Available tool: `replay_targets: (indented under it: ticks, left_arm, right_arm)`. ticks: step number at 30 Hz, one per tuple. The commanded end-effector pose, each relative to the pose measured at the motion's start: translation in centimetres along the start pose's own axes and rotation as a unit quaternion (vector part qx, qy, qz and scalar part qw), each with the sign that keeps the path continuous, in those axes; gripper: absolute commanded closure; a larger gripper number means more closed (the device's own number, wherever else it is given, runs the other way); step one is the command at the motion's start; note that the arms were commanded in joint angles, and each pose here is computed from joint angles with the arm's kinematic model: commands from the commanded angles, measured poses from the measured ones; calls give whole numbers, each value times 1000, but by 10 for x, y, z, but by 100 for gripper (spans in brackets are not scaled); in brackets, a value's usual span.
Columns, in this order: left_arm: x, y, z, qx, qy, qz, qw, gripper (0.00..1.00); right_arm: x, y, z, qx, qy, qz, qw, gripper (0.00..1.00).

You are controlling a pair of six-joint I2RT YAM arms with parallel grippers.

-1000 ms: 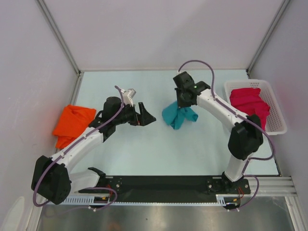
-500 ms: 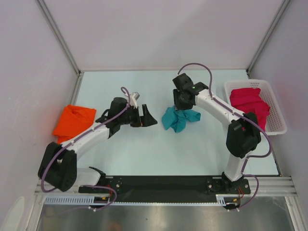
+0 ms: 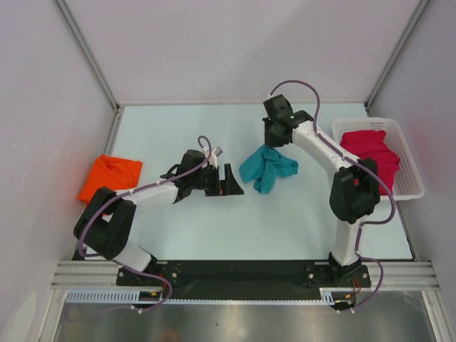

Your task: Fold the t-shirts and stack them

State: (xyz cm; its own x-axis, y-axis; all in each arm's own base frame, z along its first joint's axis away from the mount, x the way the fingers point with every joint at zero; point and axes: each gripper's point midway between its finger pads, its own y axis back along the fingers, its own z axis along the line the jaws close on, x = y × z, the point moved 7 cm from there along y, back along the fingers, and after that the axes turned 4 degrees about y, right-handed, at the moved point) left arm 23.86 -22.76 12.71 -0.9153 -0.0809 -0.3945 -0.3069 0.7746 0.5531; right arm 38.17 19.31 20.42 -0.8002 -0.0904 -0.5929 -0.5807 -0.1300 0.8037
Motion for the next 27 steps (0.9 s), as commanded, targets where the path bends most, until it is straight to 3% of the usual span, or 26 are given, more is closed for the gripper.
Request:
replay_targets:
  ticks: [1, 8, 14, 18, 22, 27]
  left_arm:
    - [-2, -2, -6, 23, -11, -9, 1000, 0]
    - [-4, -9, -6, 32, -8, 6, 999, 0]
    - [-2, -1, -8, 22, -17, -6, 1000, 0]
    - [-2, 1, -6, 13, -25, -7, 1000, 0]
    - [-6, -1, -7, 10, -27, -8, 1000, 1]
    - [-13, 2, -10, -4, -28, -30, 999, 0]
  right_arm:
    - [-25, 17, 14, -16, 13, -36, 999, 100]
    - [-36, 27, 9, -3, 23, -71, 997, 100]
    - [-97, 47, 27, -10, 34, -136, 990, 100]
    - [-106, 77, 52, -31, 36, -191, 980, 100]
    - [-95, 113, 74, -55, 47, -209, 975, 100]
    - [-86, 180, 93, -76, 64, -245, 964, 100]
